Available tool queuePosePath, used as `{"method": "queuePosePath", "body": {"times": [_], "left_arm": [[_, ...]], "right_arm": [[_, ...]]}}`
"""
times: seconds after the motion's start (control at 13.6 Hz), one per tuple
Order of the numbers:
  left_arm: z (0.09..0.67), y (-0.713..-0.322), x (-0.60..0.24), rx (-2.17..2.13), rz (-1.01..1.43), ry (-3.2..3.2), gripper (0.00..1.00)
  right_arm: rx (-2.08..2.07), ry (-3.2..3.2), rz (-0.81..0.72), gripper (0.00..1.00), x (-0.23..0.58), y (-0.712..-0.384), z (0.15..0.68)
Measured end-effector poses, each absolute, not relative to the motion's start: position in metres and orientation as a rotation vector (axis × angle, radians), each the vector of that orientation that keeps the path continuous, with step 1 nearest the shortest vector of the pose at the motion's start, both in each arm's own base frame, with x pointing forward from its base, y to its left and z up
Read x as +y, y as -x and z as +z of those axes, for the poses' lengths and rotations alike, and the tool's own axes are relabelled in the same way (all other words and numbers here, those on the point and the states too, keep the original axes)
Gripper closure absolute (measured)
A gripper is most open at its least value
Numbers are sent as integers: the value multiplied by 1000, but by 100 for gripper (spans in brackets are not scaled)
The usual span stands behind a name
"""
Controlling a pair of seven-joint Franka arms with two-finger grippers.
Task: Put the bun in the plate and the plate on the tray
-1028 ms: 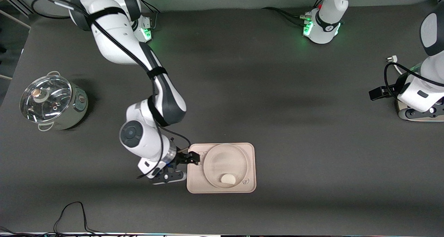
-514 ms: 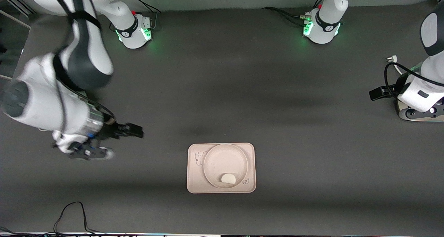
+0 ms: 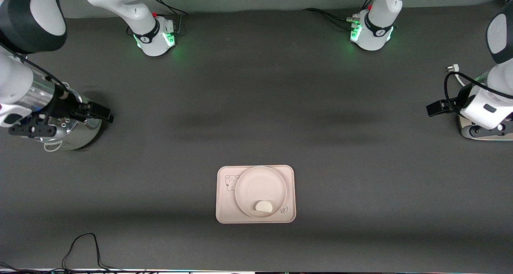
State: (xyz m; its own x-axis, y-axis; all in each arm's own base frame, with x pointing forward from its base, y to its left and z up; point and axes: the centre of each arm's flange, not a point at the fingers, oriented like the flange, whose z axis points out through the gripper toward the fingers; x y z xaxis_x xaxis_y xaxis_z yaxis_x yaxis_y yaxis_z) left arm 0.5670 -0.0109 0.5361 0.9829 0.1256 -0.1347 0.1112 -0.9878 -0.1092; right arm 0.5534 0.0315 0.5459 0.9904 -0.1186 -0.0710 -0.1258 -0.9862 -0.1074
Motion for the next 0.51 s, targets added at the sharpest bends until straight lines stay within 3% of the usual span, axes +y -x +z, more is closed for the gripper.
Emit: {"method": "queuePosePath", "body": {"times": [0.51], "left_arm": [[561, -558, -6, -210, 176, 3057, 0]], "right_arm": [[139, 3074, 93, 0, 44, -519, 540]]}}
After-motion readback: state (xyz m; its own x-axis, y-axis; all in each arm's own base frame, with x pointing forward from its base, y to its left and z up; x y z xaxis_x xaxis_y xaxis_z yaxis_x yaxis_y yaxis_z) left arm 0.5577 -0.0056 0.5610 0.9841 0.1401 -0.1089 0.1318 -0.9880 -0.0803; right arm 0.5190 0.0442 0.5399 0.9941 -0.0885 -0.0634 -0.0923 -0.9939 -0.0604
